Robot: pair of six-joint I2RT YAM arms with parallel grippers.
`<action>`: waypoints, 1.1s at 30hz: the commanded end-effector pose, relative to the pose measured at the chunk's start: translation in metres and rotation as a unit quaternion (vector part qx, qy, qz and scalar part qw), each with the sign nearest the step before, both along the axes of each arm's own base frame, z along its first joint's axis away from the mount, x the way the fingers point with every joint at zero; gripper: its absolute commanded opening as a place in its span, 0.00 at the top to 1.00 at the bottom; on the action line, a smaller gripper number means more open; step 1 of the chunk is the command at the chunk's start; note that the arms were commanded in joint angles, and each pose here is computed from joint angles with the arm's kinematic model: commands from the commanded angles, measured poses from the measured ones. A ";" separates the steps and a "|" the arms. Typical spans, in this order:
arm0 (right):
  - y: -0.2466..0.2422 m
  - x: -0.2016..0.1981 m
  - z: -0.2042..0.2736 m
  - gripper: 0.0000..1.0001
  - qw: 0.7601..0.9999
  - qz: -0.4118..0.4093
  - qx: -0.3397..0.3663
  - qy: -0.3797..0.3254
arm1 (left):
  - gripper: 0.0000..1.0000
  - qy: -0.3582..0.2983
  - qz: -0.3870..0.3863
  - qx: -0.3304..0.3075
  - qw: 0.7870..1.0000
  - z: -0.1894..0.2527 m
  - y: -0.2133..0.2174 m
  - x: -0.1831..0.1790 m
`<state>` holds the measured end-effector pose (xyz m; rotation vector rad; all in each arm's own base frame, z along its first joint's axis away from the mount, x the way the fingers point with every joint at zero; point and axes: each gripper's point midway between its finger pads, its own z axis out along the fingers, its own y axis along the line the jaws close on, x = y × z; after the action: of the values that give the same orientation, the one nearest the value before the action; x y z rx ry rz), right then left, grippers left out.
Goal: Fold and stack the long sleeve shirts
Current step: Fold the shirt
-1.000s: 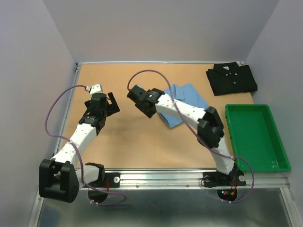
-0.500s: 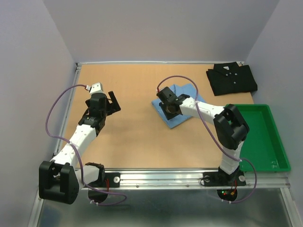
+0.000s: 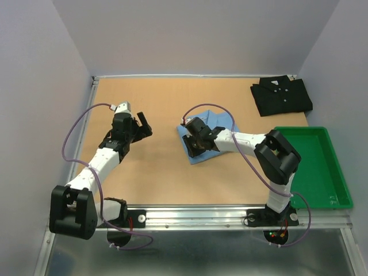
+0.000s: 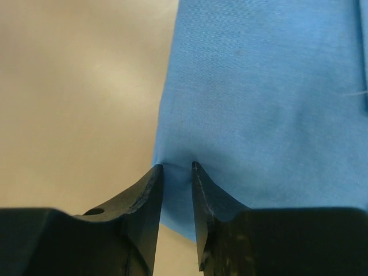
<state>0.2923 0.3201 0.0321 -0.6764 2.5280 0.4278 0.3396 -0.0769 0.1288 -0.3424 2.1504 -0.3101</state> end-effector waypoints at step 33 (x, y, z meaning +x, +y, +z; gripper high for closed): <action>-0.194 0.033 0.013 0.70 0.929 -0.339 0.146 0.007 | 0.63 0.118 -0.048 -0.044 0.991 -0.094 -0.157 0.045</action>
<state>0.3156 0.1353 0.0434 0.2489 2.5016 0.5013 0.3795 -0.2438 0.0325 -0.2641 2.4356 -0.4579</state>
